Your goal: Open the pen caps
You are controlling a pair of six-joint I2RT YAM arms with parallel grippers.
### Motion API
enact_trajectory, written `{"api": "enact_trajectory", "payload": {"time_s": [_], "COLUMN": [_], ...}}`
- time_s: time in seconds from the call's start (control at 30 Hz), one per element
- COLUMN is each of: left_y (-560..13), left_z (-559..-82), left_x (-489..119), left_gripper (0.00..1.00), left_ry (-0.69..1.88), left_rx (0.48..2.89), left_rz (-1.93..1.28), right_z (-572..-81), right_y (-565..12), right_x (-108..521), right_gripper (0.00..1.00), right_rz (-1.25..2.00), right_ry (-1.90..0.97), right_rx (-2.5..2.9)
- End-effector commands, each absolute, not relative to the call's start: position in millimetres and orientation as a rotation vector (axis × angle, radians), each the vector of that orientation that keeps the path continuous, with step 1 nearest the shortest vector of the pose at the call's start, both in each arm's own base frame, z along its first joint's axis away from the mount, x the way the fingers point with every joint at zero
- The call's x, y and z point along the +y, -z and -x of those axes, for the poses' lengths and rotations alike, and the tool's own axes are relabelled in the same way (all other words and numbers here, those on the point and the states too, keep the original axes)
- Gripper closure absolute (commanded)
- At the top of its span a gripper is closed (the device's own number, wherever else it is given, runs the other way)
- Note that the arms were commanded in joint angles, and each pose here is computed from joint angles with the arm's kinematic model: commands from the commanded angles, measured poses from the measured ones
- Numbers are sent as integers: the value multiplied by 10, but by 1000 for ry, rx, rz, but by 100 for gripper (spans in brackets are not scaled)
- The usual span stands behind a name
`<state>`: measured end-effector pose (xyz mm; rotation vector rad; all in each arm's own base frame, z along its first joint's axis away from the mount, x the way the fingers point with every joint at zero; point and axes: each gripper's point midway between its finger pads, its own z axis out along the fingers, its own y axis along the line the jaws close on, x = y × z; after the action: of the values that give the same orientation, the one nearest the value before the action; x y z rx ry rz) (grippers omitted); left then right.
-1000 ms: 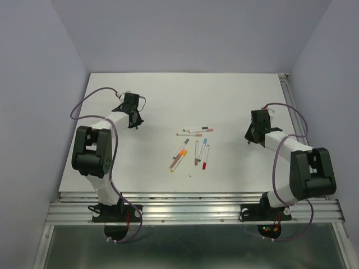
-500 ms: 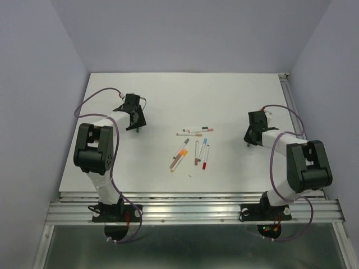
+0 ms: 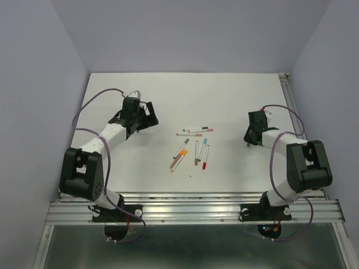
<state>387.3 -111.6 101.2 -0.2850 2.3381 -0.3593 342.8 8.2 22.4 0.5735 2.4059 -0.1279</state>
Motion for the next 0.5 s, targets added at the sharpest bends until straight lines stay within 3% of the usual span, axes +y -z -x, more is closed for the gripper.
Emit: {"api": "enact_trajectory", "payload": {"time_s": [0.0, 0.27, 0.47], "left_y": [-1065, -1093, -963], "left_z": [-3573, -2899, -2619], "left_x": [-1500, -2098, -2097], "left_gripper": [1, 1, 1], "left_ry": [490, 646, 665], "left_rx": [2321, 2338, 2372], "left_rz": [229, 20, 30], "right_z": [-3770, -4456, -4905], "right_y": [-617, -983, -838], "right_x": [90, 278, 171], "right_gripper": [82, 80, 80], "right_rz": [-553, -504, -511], "right_ry": [87, -17, 118], "right_rx": [2287, 2220, 2247]}}
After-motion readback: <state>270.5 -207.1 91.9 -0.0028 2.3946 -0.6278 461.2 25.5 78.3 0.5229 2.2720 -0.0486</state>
